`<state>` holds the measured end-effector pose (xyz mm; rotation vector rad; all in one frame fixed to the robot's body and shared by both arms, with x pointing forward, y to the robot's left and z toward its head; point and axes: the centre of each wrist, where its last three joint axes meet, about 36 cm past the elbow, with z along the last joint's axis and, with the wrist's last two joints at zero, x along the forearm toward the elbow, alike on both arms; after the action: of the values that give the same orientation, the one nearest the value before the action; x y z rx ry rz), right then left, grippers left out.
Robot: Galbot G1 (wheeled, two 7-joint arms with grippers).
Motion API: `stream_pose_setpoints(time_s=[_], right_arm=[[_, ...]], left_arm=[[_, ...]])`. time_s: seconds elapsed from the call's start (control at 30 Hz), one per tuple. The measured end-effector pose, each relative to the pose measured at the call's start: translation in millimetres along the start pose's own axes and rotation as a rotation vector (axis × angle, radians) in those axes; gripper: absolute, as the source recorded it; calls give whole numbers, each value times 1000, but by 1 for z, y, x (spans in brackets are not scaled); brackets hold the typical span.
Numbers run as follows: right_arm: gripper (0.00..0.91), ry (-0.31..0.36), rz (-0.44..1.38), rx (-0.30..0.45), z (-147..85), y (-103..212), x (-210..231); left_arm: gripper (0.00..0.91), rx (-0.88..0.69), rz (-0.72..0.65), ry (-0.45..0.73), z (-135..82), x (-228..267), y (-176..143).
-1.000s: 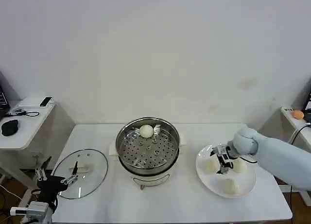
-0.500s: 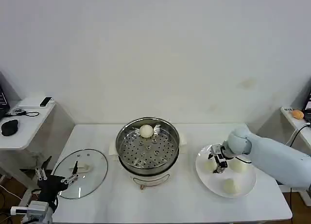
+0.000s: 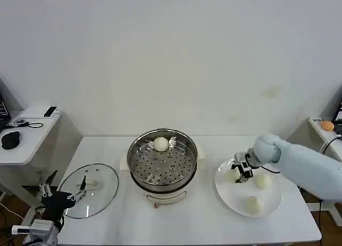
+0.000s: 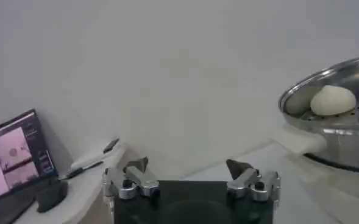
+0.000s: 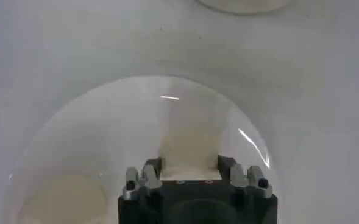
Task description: Take steamed baozi put them in steamer then cover it.
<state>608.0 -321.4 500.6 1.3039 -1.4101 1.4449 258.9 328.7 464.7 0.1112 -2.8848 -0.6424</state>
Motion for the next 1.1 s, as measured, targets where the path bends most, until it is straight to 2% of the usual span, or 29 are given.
stream_pose_setpoints(time_s=[0.23, 0.43, 0.6, 0.77, 0.93, 1.1], right_arm=[[645, -23, 84, 26, -23, -34, 53], [645, -63, 147, 66, -62, -60, 101], [655, -107, 163, 89, -103, -76, 124], [655, -168, 149, 97, -156, -88, 131], [655, -223, 116, 93, -215, -97, 125], [655, -231, 76, 78, -263, -101, 105]], left_arm=[[907, 3, 4, -5, 0, -3, -1], [907, 2, 5, -17, -3, -6, 1], [907, -4, 1, -21, -3, -10, 3], [907, -7, -3, -28, -3, -14, 4], [907, -14, -13, -32, -3, -15, 7], [907, -15, -20, -29, -2, -14, 9]])
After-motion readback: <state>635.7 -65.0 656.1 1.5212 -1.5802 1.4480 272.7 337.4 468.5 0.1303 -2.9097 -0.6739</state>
